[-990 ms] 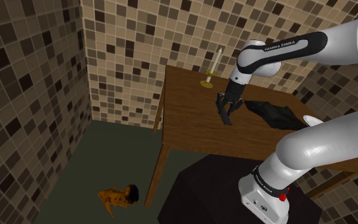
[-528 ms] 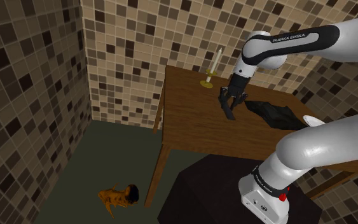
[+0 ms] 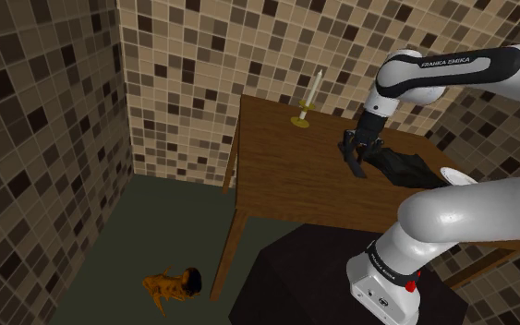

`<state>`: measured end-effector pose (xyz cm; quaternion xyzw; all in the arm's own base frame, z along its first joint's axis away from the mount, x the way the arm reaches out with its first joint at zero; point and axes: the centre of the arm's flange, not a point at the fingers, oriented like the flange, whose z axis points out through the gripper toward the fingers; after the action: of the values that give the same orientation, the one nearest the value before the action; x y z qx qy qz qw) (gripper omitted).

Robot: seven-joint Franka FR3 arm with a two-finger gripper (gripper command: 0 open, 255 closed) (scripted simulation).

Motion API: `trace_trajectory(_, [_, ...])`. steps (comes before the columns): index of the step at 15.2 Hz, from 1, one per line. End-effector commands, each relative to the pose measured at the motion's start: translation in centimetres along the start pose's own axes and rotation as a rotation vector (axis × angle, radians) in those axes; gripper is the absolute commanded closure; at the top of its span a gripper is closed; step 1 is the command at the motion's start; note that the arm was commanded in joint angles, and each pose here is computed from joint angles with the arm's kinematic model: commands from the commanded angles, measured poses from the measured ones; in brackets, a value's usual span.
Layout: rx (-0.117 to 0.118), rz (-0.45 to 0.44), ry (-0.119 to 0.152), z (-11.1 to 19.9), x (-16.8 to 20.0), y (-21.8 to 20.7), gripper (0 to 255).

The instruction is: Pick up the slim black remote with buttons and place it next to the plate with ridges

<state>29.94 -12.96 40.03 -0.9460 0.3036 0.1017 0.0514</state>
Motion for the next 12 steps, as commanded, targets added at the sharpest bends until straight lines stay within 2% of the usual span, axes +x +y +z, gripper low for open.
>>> trace_trajectory(1, [-0.001,-0.001,0.0,0.1,-0.2,2.7,255])
trace_trajectory(12, [-0.001,-0.001,0.0,0.0,-2.1,17.1,255])
